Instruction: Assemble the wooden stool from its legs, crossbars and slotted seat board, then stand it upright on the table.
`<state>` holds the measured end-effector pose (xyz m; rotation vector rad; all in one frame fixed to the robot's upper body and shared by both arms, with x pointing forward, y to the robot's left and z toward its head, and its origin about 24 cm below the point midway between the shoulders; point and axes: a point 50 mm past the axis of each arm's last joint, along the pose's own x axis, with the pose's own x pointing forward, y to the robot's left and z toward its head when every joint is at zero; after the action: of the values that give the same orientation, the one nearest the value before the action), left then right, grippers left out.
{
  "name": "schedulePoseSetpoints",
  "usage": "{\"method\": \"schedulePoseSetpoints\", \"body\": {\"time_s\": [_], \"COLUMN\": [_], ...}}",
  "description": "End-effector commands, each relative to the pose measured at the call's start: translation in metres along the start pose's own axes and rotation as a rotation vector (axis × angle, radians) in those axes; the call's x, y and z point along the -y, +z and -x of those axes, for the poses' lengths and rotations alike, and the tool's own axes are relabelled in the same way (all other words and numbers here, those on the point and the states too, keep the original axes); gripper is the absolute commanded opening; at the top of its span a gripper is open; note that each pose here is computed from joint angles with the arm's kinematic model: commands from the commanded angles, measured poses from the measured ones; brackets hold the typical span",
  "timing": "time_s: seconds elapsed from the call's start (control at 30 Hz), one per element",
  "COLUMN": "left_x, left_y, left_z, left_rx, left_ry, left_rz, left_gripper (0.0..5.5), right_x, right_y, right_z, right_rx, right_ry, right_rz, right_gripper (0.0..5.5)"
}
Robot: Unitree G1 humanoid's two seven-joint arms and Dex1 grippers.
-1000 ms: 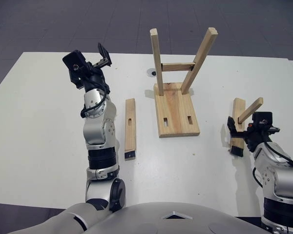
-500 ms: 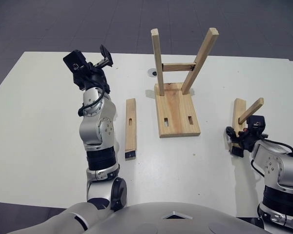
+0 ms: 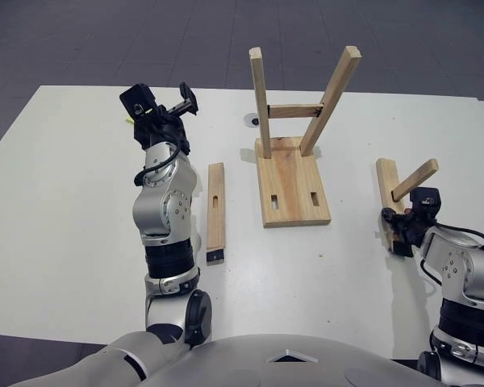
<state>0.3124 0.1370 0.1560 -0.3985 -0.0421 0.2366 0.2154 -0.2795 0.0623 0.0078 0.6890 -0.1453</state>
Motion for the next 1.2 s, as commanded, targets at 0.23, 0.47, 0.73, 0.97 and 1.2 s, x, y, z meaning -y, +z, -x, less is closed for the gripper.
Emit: {"method": "schedulePoseSetpoints", "body": {"time_s": [0.23,0.47,0.73,0.97,1.2], "left_x": [-0.009,0.062,0.128,0.132,0.134], "left_y": [0.030,0.076,0.088,0.090,0.079], "left_z": [-0.001,0.037,0.046,0.032,0.030], "left_rx": [0.048,-0.064,-0.224,-0.262,-0.311], "left_ry": [-0.237,-0.994,-1.230,-1.203,-1.185], "left_rz": [0.120,0.345,0.546,0.544,0.518], "left_gripper": [5.40,5.40,5.40,5.40,5.15], "right_x": [0.023,-0.033,-0.078,-0.090,-0.095], "right_y": [0.099,0.166,0.158,0.136,0.126], "right_z": [0.026,0.080,0.091,0.092,0.087], "right_rx": [0.697,1.069,1.122,1.081,1.043], "right_ry": [0.063,0.378,0.624,0.679,0.682], "right_rz": [0.087,0.202,0.310,0.357,0.421], "right_gripper": [2.05,2.05,2.05,2.05,2.05]}}
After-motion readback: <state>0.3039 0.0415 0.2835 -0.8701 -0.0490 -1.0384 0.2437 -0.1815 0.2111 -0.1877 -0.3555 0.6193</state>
